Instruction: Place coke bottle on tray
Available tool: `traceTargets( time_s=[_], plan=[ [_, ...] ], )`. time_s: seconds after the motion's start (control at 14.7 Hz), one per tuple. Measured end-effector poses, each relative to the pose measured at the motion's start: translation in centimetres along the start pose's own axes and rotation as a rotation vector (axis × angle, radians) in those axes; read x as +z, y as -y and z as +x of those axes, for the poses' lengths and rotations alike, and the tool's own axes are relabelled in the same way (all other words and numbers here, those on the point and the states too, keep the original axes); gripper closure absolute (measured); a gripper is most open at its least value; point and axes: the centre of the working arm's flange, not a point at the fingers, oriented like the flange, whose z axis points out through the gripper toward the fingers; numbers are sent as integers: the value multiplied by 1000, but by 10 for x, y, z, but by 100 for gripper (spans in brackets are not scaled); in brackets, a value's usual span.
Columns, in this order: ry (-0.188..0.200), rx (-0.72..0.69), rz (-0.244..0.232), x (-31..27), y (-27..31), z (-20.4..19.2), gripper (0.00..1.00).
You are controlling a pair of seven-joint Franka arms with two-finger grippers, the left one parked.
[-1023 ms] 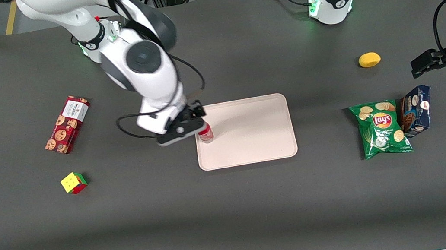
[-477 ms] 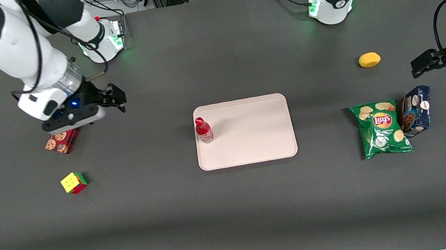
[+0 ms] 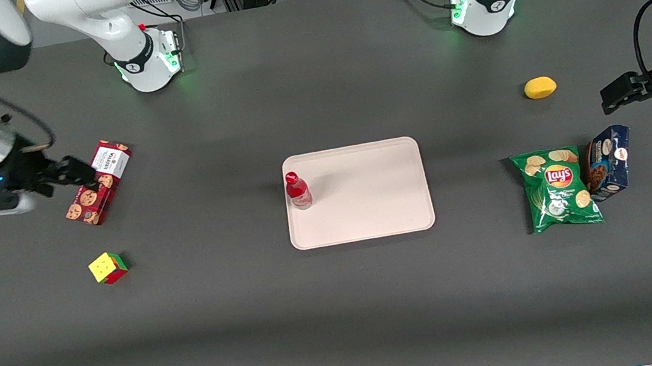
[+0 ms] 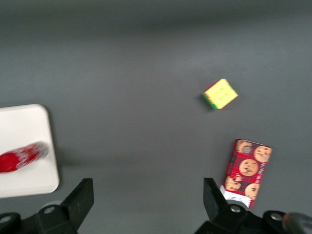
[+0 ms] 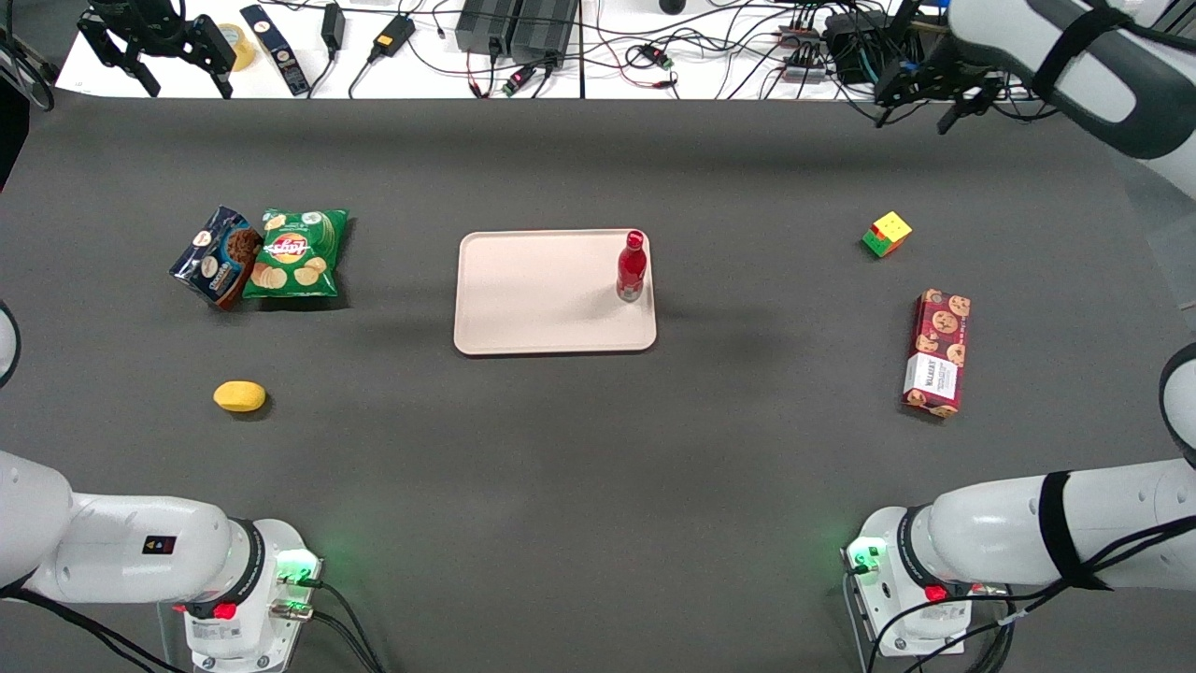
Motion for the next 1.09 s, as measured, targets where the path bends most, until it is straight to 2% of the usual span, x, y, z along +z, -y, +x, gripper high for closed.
traceTargets(
  time_s=[0.2,0.82,1.09],
  plan=[
    [-4,63,-3,-1,-38,9,0],
    [-38,157,-2,-18,-89,17,0],
    [-22,159,-3,-40,-90,15,0]
  ],
)
